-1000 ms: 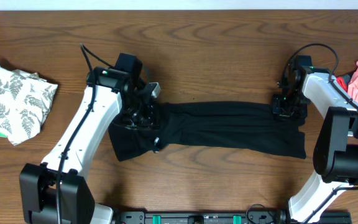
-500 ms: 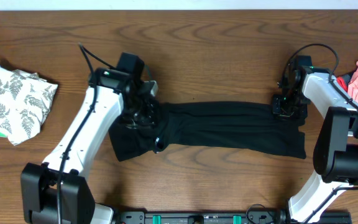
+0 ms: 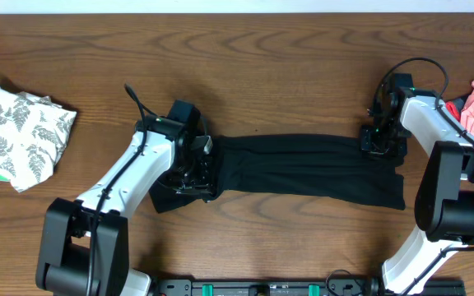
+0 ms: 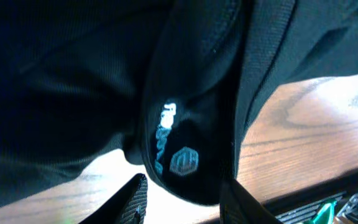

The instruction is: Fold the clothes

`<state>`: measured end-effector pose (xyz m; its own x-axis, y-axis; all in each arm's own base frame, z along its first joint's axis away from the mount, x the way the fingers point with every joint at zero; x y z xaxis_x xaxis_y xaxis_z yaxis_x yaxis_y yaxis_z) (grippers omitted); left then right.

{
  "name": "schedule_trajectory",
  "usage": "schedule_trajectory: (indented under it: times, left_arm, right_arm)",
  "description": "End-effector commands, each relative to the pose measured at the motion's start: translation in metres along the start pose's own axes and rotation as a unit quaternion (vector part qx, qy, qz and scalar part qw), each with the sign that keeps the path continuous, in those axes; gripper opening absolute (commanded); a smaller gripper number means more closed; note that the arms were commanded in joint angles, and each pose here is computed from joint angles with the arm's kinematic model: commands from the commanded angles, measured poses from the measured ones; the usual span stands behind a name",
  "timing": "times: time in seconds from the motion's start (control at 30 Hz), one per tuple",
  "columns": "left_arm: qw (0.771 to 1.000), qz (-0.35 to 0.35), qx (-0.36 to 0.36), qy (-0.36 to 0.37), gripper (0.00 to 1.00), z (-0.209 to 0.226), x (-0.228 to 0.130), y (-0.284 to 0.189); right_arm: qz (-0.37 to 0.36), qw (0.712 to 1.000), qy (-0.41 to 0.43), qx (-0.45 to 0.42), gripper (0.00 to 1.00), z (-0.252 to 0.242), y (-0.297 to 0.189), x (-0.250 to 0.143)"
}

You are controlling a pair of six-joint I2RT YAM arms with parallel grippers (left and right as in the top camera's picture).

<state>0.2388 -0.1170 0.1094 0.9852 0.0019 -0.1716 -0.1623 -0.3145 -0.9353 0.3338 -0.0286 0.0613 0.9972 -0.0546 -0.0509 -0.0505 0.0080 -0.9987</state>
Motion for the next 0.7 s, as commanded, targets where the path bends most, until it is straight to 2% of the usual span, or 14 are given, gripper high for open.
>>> schedule_trajectory:
  times: [0.0, 0.37, 0.57, 0.6, 0.67]
  left_arm:
    - [1.0, -0.008, 0.004, -0.004, 0.39, 0.0014, 0.0043, 0.0006]
    - [1.0, -0.004, 0.006, -0.005, 0.39, 0.0028, 0.0024, 0.002]
    - [0.999, -0.01, 0.033, -0.022, 0.39, 0.0105, 0.0024, 0.005]
    - [0.999, -0.01, 0.033, -0.022, 0.38, 0.0106, 0.0023, 0.0051]
    - [0.999, -0.012, 0.032, -0.022, 0.28, 0.0104, 0.003, 0.0051]
  right_arm:
    - [0.001, 1.0, 0.016, -0.014, 0.24, -0.0081, -0.0025, -0.0035]
    - [0.002, 1.0, 0.016, -0.014, 0.25, -0.0082, -0.0025, -0.0041]
    - [0.002, 1.0, 0.016, -0.014, 0.24, -0.0081, -0.0025, -0.0041]
    - [0.002, 1.0, 0.016, -0.014, 0.24, -0.0081, -0.0025, -0.0041]
    - [0.002, 1.0, 0.016, -0.014, 0.24, -0.0082, -0.0025, -0.0042]
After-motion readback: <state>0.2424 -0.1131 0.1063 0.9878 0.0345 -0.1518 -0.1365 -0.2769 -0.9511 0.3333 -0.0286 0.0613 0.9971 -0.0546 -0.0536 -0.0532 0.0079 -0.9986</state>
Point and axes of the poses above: each gripper's point midway between its finger pads, its own y axis out along the fingers, its own z axis along the line the jaws close on, x = y × z, the point moved 6 cm from there along -y, back along the fingers, and after that the axes turned 6 degrees about -y, right-handed, at the moved point
